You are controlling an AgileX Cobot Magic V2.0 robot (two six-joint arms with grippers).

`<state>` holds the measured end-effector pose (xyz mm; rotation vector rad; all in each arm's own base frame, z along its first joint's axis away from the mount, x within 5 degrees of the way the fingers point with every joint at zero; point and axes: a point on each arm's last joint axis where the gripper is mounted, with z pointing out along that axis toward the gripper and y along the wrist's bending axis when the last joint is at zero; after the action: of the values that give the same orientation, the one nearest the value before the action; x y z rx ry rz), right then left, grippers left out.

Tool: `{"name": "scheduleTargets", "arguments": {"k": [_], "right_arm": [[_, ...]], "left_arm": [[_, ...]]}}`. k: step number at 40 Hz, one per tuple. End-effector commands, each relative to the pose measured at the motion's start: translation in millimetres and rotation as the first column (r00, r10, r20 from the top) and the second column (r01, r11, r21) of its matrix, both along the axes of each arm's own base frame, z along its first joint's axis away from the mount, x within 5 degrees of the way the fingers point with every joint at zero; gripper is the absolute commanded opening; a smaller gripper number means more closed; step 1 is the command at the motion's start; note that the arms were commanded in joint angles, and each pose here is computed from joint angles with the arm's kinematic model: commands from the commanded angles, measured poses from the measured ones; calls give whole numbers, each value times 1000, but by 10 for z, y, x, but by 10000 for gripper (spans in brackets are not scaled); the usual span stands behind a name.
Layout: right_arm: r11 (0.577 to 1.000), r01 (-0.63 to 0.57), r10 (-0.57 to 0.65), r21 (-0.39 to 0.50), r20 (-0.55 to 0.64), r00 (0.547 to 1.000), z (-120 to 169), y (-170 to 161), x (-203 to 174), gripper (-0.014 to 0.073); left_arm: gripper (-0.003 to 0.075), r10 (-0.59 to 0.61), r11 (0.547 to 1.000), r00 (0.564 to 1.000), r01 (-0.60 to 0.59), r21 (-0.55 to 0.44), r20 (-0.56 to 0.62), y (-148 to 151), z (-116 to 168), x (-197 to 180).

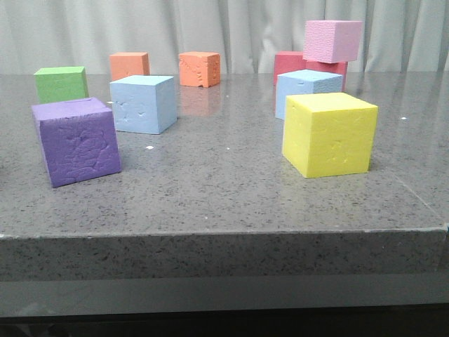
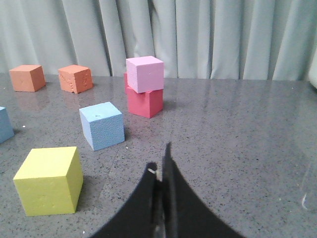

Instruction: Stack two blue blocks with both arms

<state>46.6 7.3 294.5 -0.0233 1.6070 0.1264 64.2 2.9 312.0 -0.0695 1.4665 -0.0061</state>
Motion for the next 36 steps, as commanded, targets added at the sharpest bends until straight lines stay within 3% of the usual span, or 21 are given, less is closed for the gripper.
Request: {"name": "scheduleTargets", "arguments": {"k": [1,4,8,32,36], "right_arm": [[1000,2,-2,8,11,1000,329,3,91,-66],[1000,-11,11,2,-58,998,489,16,184,-66],[1000,-22,21,-3,-135,991,621,30,320,-66],[1000,-11,11,0,-125,992,688,26,481,-66],[1000,-11,11,0,-125,992,688,26,481,-28]], "left_arm": [[-20,-1,999,996,4,39,-88,3,243,155],[-20,3,999,977,8,51,-212,10,284,295],[-20,3,999,959,11,47,-284,15,345,428],[-20,2,999,976,9,51,-216,16,436,520],[-6,2,999,977,9,51,-212,16,439,520]]}}
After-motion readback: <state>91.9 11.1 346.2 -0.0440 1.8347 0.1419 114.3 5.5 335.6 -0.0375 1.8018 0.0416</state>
